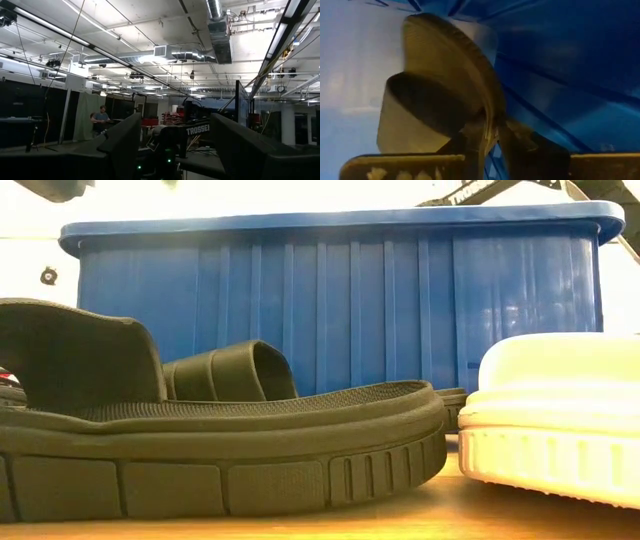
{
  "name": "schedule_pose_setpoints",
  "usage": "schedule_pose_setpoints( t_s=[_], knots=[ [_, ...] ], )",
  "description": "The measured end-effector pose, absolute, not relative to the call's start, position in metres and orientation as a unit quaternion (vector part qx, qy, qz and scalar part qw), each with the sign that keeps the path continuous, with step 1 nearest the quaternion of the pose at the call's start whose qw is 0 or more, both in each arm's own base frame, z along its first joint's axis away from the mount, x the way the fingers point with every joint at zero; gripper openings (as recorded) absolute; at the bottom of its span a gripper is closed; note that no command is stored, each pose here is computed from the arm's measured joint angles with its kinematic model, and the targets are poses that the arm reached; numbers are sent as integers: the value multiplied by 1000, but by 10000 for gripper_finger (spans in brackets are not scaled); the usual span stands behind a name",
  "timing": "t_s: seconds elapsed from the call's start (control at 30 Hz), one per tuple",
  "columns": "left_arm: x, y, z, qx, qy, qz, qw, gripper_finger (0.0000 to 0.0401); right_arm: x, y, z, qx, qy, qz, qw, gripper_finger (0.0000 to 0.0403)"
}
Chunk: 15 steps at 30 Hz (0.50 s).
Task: Pick and place slides into bin
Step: Put the black slide into the blue container
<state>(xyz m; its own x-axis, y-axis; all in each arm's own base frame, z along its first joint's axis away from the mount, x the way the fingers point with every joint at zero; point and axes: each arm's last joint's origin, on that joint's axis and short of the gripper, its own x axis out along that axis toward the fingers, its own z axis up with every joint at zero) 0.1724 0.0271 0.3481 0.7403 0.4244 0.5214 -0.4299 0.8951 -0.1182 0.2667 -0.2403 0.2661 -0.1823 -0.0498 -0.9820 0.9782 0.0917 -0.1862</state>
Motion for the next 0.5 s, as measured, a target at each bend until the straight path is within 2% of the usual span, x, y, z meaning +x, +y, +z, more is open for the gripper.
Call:
schedule_pose_setpoints(
  t_s=[0.13,0.5],
  knots=[
    [172,27,348,5,-278,229,933,223,267,-240,266,416,559,-527,486,70],
    [172,27,348,5,-278,229,933,223,267,-240,266,408,565,-523,491,176]
  ],
)
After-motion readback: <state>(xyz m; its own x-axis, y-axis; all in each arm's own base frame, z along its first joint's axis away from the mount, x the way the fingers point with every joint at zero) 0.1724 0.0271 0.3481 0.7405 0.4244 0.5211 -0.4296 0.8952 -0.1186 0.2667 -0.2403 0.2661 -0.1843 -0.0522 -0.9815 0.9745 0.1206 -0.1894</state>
